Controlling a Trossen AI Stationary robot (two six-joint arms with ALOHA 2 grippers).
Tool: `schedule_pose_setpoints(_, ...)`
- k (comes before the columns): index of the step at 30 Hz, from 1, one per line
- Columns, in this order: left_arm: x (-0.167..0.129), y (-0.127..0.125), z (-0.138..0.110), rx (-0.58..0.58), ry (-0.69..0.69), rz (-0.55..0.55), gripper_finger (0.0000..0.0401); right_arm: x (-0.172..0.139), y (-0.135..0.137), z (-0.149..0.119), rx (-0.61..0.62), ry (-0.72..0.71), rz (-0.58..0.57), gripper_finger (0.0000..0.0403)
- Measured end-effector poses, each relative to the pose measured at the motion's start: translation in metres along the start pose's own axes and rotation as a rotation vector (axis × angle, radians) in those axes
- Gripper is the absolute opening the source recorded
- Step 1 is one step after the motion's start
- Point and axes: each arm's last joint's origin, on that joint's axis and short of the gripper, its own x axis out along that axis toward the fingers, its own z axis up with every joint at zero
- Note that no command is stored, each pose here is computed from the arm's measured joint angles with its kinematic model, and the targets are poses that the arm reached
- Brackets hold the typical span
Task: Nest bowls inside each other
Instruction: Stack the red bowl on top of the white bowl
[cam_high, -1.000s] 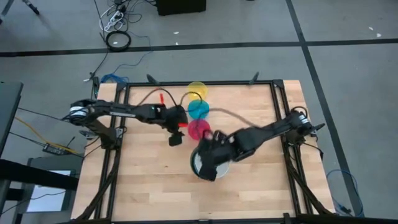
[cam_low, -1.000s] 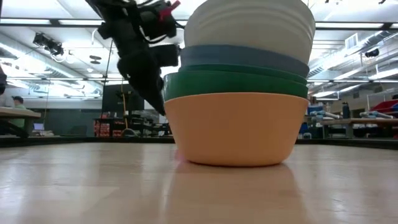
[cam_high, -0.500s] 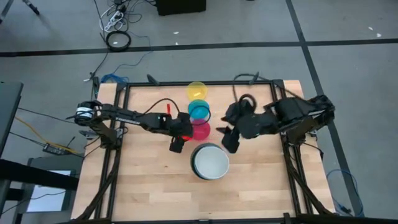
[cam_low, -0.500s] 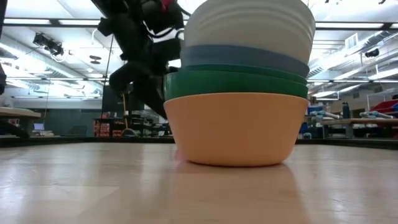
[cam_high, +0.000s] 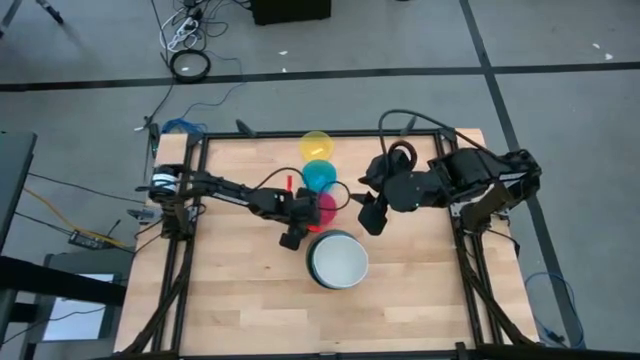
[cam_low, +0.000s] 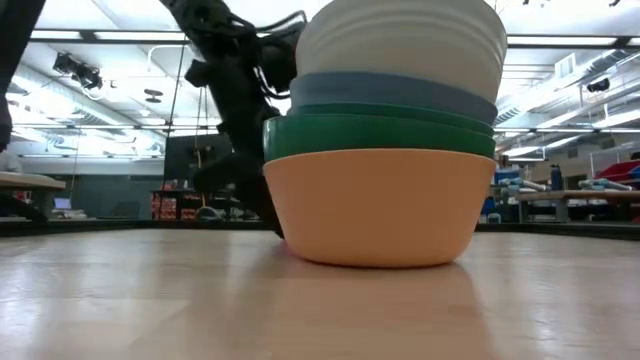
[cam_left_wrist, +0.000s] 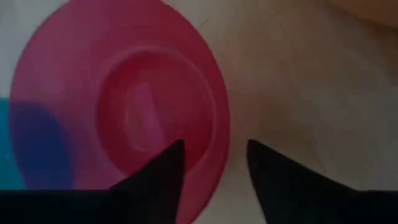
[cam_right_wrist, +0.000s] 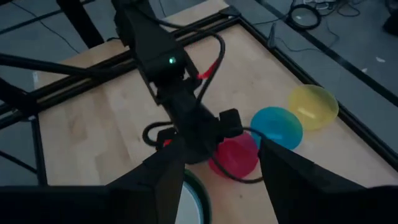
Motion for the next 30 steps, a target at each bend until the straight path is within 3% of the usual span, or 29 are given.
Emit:
schedule_pose_setpoints(5, 0.001, 0.013, 0.002, -0.011, 0.078, 0.040, 0.0030, 0.001, -0.002, 0.000, -0.011, 0.005, -0.011, 0.0194)
schedule_pose_setpoints(6, -0.001, 0.016, 0.003, -0.018, 0.085, 0.054, 0.0017, 0.002, -0.003, 0.001, -0.013, 0.009, -0.016, 0.0194)
schedule_pose_setpoints(11, -0.023, 0.029, 0.001, -0.017, 0.142, 0.093, 0.0006, -0.001, -0.009, 0.001, -0.020, 0.012, -0.029, 0.0194)
schedule_pose_setpoints(15, -0.059, 0.029, 0.010, -0.031, 0.052, 0.047, 0.0004, -0.010, -0.017, 0.004, -0.021, -0.010, -0.041, 0.0194)
schedule_pose_setpoints(24, -0.151, -0.004, 0.049, 0.081, -0.330, -0.200, 0.0002, -0.036, -0.043, 0.009, 0.001, -0.079, -0.085, 0.0194)
schedule_pose_setpoints(30, -0.165, -0.032, 0.074, 0.168, -0.397, -0.372, 0.0002, -0.045, -0.053, 0.011, 0.023, -0.097, -0.090, 0.0194)
